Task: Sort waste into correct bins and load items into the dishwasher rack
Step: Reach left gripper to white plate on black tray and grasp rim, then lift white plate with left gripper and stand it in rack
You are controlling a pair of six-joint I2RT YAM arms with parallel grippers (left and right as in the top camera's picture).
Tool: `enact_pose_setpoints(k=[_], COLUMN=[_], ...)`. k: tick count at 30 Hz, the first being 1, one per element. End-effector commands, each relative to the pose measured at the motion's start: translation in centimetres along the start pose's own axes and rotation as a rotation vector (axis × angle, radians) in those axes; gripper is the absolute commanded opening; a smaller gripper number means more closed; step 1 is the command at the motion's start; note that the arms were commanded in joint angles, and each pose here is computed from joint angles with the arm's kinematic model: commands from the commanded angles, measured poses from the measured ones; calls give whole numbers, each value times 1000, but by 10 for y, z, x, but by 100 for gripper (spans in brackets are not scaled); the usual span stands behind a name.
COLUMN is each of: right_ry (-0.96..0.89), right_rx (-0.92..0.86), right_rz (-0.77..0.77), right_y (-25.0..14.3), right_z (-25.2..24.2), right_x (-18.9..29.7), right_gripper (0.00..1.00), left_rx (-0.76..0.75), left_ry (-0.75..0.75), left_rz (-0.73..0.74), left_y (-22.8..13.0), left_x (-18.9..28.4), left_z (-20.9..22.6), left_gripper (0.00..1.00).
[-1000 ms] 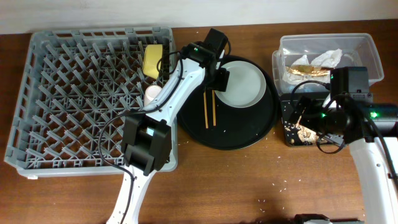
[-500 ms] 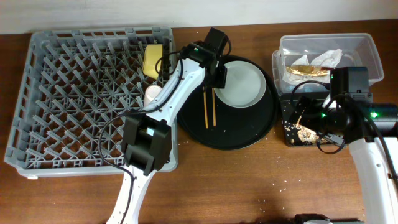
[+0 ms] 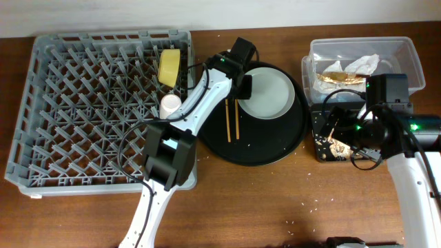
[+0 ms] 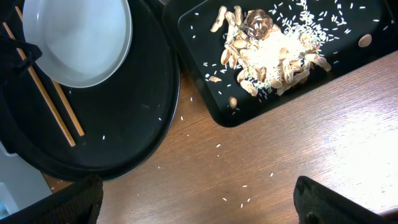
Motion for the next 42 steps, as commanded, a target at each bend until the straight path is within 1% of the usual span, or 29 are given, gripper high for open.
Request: enact_pose_setpoints(k=[1,6,10,13,14,16,17,18,19,22,25,26,28,31,36,39,42], right_ry=[-21,-21,-21,-21,-21,-21,-21,-21,-21,-21,-21,-21,-21,-21,-21,-21,-21], right_rx=[-14,-14,-14,-14,-14,-14,-14,-14,-14,-14,-14,-14,-14,-14,-14,-14,-14], right_rz=[-6,-6,-6,-6,-6,-6,-6,-6,-6,-6,-6,-6,-6,-6,-6,-6,-6], right_y=[2,2,2,2,2,2,2,2,2,2,2,2,2,2,2,2,2], right_z=[-4,-3,-4,-3,-4,-3,-4,-3,-3,-4,-4,-3,-4,-4,-3,-3,-4], right_x=[0,0,0,0,0,0,0,0,0,0,0,0,0,0,0,0,0], right_gripper=[98,99,98,98,99,98,99,98,98,99,98,99,98,98,98,98,99], left_rx=[-22,-26,-26,-26,-26,-26,-26,-26,-26,-27,-29,-44,-88,-122,-138,-121,-83], left_ry=[6,28,29,27,27,27,27,27,27,25,16,11,-6,2,77,151,221], left_rz=[20,55,57,55,54,54,55,55,54,51,35,26,-16,-124,-307,-395,-441], left_y=[-12,-21,-21,-21,-21,-21,-21,-21,-21,-19,-12,-8,7,29,47,47,42], left_x=[-20,-36,-37,-37,-37,-37,-37,-37,-37,-35,-22,-13,20,81,176,235,279], left_z=[-9,-6,-6,-6,-6,-6,-6,-6,-6,-7,-10,-12,-16,-16,-6,16,44], left_gripper=[40,39,37,28,22,19,14,3,1,1,1,1,1,1,1,1,1])
Point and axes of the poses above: each gripper's point midway between its finger pads, its own x axis back along the fingers, its own z axis along the line the jaws close on, y = z × x, the point moved 6 cm from there along x, back along the fingers, and after that the axes turned 9 degrees about x, right-handed, at the moved point
